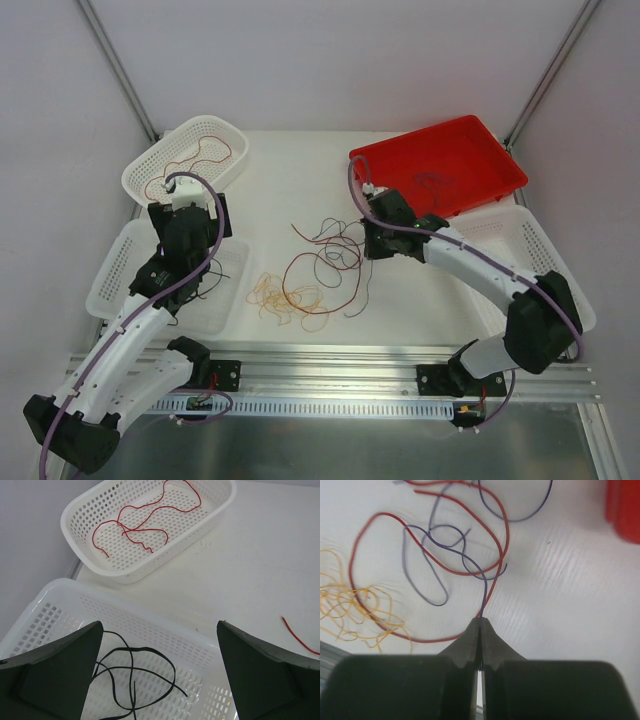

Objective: Untangle the cables

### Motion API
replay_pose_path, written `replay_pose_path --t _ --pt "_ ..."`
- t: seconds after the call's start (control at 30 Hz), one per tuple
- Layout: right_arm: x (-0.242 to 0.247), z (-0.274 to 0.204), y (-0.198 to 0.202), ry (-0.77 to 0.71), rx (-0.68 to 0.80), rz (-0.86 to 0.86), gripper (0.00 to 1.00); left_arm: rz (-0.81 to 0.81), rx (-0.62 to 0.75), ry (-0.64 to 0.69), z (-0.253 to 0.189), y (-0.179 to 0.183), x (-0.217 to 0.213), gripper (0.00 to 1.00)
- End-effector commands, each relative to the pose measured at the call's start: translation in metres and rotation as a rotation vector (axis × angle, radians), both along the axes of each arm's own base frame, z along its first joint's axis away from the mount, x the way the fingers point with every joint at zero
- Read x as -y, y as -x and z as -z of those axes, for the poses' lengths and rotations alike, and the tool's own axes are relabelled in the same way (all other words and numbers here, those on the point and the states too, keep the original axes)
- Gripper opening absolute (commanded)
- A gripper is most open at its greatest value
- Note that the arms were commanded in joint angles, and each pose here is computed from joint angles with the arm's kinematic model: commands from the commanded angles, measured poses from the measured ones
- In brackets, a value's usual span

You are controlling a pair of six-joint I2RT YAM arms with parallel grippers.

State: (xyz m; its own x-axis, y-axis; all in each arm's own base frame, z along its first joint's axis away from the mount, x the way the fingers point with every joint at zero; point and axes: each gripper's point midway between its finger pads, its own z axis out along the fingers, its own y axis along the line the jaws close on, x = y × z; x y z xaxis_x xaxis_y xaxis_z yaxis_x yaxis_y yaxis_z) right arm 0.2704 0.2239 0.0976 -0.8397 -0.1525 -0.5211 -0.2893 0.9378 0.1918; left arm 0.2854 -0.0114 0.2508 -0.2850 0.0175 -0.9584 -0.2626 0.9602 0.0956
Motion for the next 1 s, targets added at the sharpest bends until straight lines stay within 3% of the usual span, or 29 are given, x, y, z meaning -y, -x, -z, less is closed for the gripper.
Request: replay_pose_path --t 0.0,0.37,0.73,0.97 --pt "0.014 -0.096 -0.008 -0.025 0.209 -0.014 0.01 -0.011 0.027 0.026 -0.003 -0.004 0.000 0.99" --pt "0.097 -0.302 0.015 -0.060 0.651 0.113 0.01 -0.009 0.019 0.021 0.000 -0.004 0.000 0.99" --pt "0.175 -0.429 0.031 -0.097 0.993 0.349 0.01 -0.010 0.009 0.016 0.003 -0.005 0.000 0.99" --pt "0.159 -0.494 0.031 -0.236 1.186 0.279 0.01 -0.015 0.007 0.010 0.003 -0.005 -0.001 0.99"
